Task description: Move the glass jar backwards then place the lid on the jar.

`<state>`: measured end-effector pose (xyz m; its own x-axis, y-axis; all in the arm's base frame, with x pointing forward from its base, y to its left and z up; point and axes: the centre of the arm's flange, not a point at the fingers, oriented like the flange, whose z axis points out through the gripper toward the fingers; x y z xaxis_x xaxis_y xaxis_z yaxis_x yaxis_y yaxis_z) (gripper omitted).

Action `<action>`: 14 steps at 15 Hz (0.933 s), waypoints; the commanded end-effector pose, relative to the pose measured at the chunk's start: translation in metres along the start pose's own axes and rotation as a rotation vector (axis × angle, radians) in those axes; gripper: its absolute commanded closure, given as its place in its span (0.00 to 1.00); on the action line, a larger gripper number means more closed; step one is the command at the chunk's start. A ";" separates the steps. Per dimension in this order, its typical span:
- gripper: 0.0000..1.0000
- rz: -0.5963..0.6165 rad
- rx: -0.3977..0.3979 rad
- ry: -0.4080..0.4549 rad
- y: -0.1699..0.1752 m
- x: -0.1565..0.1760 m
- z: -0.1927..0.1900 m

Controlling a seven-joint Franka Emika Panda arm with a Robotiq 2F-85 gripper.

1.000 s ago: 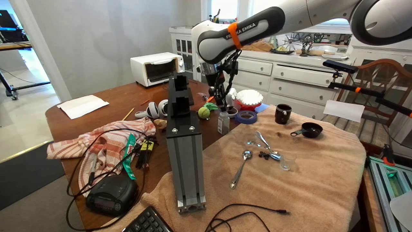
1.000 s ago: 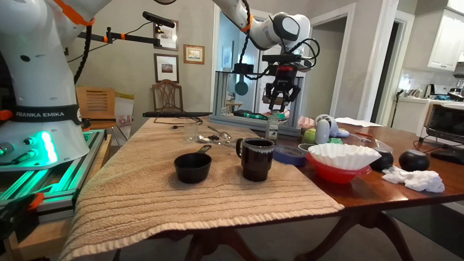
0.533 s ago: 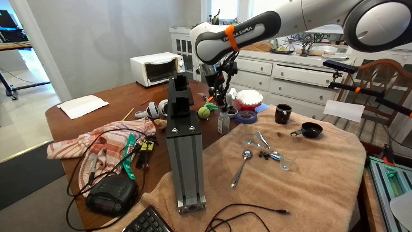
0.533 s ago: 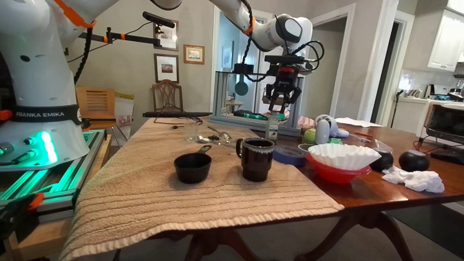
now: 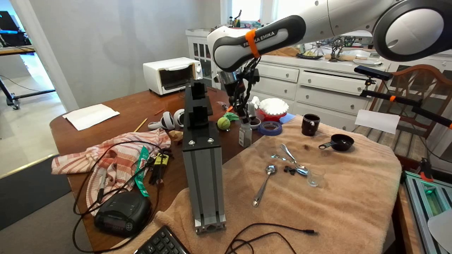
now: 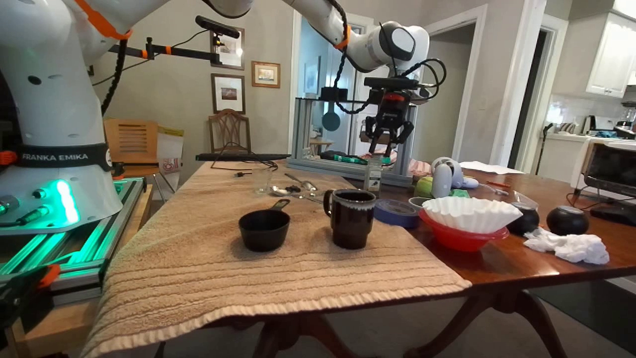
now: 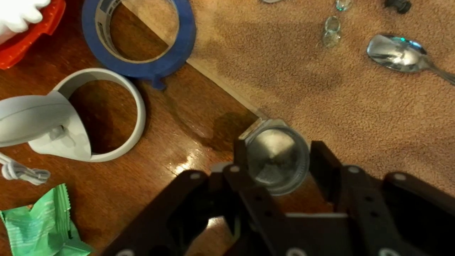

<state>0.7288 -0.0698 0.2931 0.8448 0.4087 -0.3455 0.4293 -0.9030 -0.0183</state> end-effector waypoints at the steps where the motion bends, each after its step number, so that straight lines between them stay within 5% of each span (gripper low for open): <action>1: 0.77 -0.019 0.006 -0.018 0.003 0.008 -0.002; 14: 0.77 -0.026 0.021 -0.014 -0.003 0.009 0.001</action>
<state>0.7287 -0.0637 0.2920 0.8391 0.4201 -0.3456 0.4378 -0.8986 -0.0296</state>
